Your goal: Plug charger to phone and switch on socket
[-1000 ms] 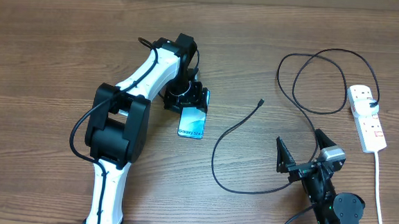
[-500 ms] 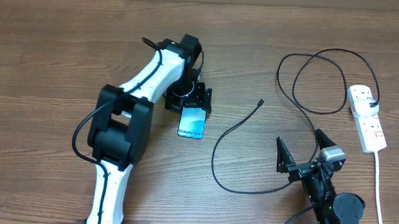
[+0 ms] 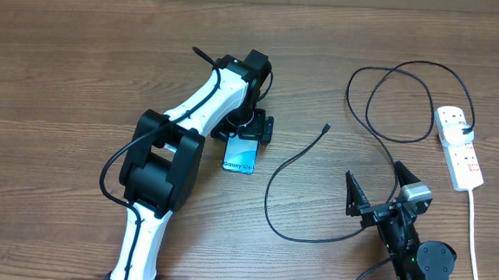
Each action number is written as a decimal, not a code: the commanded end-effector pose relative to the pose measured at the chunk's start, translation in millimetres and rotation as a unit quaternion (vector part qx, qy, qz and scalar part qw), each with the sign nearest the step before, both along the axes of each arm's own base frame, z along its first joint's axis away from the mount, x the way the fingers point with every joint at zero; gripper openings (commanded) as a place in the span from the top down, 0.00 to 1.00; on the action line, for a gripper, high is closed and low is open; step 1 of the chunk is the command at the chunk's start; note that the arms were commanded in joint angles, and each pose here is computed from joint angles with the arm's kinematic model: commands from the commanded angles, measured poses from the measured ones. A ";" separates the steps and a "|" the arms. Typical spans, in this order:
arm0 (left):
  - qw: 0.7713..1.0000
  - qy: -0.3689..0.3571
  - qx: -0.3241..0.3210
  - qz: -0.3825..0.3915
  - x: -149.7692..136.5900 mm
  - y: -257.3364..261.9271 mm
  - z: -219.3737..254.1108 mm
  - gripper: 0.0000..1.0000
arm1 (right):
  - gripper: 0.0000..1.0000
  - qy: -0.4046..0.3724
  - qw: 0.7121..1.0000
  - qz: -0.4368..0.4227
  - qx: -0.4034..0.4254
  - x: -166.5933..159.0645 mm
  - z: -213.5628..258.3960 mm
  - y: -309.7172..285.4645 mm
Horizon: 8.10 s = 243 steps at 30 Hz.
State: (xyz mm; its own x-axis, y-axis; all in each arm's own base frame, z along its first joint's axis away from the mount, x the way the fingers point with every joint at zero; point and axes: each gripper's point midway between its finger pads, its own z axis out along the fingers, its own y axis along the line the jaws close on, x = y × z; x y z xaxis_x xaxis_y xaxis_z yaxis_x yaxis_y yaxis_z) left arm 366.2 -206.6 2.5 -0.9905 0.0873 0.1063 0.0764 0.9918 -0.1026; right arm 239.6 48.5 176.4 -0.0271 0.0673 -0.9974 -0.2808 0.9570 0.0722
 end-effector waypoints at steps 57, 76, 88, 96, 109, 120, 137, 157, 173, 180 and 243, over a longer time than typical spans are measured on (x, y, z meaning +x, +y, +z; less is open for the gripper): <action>0.991 0.033 0.122 0.040 -15.8 53.5 -44.6 0.36 | 0.00 -0.003 1.000 -0.002 -0.002 0.4 -1.7 -1.1; 0.998 0.049 0.039 0.010 -8.5 29.0 -28.5 0.34 | 0.00 -0.005 1.000 0.007 -0.002 -0.6 -0.6 2.2; 0.997 0.065 -0.047 0.002 -7.0 11.5 -24.5 0.34 | 0.00 0.074 0.976 0.152 0.138 -21.5 0.2 48.3; 0.997 0.063 -0.049 0.005 -5.0 13.5 -24.6 0.34 | 0.00 0.166 0.962 0.141 0.167 -11.8 41.9 49.6; 0.997 0.064 -0.049 0.006 -5.0 13.9 -24.6 0.31 | 0.00 0.463 0.805 0.281 0.241 61.3 44.2 98.8; 0.997 0.067 -0.047 0.006 -6.7 14.5 -24.3 0.30 | 0.00 0.574 0.720 0.312 0.234 75.3 -54.8 157.0; 0.997 0.067 -0.045 0.004 -6.8 15.9 -24.4 0.29 | 0.00 0.605 0.762 0.178 0.149 87.2 -130.9 207.0; 0.998 0.025 0.029 0.046 17.9 33.0 -1.7 0.00 | 0.00 0.612 0.757 0.167 0.158 91.2 -144.5 208.4; 0.993 -0.041 0.105 0.038 23.5 13.0 -1.9 0.00 | 0.00 0.618 0.753 0.165 0.155 88.4 -146.3 207.1; 0.993 -0.033 0.109 0.032 14.6 13.7 -18.4 0.04 | 0.00 0.622 0.750 0.163 0.154 86.5 -147.5 206.2; 0.992 0.087 -0.088 -0.022 -8.8 24.4 -23.1 0.29 | 0.34 0.583 0.767 0.185 0.192 92.3 -178.5 284.1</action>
